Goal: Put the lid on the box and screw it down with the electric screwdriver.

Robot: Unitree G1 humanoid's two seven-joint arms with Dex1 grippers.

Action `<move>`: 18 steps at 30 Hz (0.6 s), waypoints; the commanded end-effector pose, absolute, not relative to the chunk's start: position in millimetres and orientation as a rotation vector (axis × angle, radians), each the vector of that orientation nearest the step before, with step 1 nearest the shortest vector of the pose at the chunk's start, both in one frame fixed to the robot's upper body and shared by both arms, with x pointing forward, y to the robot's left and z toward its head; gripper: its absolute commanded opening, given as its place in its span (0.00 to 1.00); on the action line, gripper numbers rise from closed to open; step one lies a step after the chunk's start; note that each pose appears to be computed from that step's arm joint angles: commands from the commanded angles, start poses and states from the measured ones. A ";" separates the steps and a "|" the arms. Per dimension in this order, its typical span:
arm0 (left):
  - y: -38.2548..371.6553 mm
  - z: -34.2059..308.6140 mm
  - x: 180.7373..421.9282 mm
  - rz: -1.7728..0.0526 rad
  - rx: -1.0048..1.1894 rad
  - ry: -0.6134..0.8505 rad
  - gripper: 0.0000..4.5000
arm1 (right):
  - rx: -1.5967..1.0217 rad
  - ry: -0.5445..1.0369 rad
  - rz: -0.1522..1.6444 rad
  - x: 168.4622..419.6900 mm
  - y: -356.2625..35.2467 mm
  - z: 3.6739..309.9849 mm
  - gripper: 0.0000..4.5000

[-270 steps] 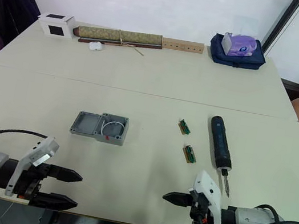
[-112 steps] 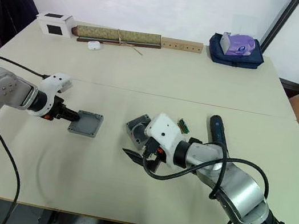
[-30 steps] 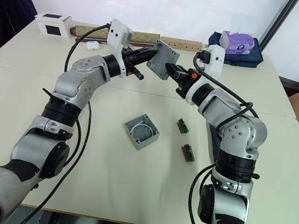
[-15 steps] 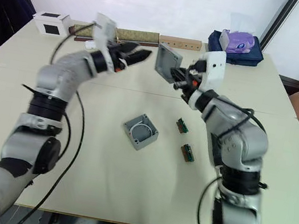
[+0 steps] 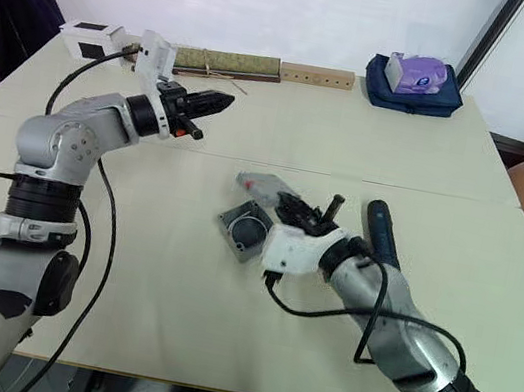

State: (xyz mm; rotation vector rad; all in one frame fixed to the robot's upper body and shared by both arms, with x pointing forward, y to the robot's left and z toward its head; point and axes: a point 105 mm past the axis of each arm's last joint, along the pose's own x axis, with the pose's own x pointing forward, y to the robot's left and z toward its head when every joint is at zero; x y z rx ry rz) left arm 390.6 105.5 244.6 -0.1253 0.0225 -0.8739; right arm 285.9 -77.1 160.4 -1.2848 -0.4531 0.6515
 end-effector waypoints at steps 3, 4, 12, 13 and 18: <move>88.3 244.1 375.0 -0.997 0.007 0.031 0.01 | -1.375 -0.577 0.599 277.4 -68.8 173.5 0.03; 85.0 242.8 371.6 -1.024 0.023 0.031 0.01 | -1.386 -0.568 0.611 276.1 -68.3 169.5 0.03; 71.5 212.4 341.8 -1.190 0.223 0.100 0.01 | -1.440 -0.526 0.663 271.7 -62.7 146.7 0.03; 72.1 210.3 341.5 -1.192 0.231 0.108 0.01 | -1.440 -0.527 0.663 272.0 -62.1 146.4 0.03; 74.2 205.0 342.1 -1.188 0.263 0.123 0.01 | -1.466 -0.547 0.645 272.4 -60.0 146.1 0.03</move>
